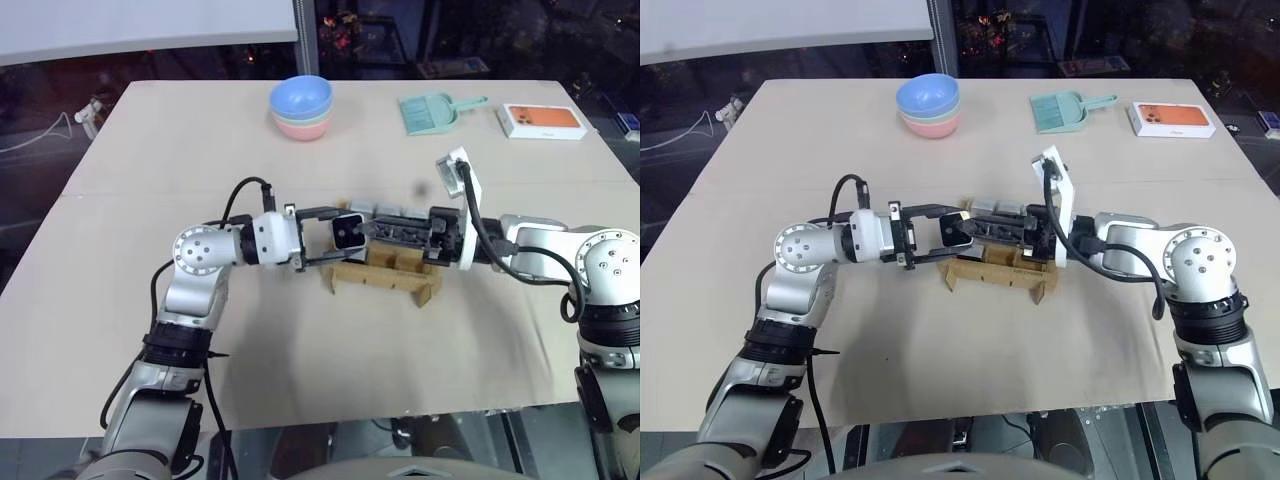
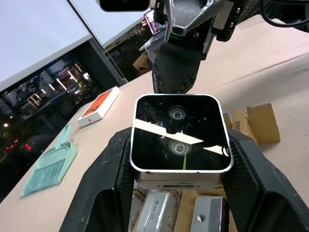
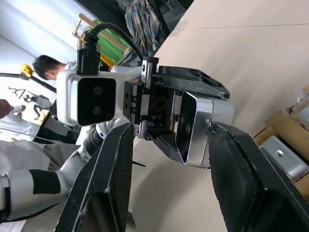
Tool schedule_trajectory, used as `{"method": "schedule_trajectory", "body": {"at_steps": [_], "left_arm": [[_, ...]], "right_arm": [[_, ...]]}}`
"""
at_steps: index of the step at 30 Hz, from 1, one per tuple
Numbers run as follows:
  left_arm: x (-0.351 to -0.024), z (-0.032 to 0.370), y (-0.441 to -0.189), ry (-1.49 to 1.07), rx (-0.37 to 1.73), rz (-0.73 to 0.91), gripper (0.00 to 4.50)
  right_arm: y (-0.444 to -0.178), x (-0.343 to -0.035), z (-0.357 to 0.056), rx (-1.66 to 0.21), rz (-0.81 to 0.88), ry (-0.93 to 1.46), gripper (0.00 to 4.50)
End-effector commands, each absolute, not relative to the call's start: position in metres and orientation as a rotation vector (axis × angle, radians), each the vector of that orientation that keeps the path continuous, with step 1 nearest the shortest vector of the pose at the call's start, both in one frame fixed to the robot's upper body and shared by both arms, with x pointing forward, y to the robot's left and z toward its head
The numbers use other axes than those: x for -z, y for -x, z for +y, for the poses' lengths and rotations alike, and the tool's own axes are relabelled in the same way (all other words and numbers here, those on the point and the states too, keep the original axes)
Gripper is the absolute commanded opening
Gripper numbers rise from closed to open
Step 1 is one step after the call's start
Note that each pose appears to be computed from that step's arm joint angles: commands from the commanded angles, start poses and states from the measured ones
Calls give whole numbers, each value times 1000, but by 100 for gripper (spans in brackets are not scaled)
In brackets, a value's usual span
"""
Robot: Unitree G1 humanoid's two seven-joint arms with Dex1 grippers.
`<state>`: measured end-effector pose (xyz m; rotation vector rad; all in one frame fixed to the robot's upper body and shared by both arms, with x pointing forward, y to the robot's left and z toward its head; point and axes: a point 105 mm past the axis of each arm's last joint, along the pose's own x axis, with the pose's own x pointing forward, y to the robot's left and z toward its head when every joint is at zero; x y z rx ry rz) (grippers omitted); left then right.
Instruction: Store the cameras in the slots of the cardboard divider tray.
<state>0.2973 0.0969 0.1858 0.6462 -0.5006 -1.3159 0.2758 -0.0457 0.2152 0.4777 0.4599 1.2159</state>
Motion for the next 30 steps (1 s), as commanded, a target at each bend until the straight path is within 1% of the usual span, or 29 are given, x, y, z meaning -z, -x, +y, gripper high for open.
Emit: {"method": "schedule_trajectory", "body": {"at_steps": [1,4,14,18,30], "left_arm": [[-206,84,-283,-669,1360,-644,193],[-206,85,-283,-671,1359,-642,193],[-202,89,-286,-674,1353,-625,193],[-202,89,-286,-678,1352,-622,193],[-201,88,-286,-677,1351,-622,193]], "right_arm": [[-286,-208,-48,-1157,470,-438,240],[-292,-205,-53,-1120,470,-429,240],[-299,-204,-66,-1082,466,-431,240],[-295,-209,-64,-1116,460,-451,240],[-280,-211,-48,-1201,486,-492,240]]}}
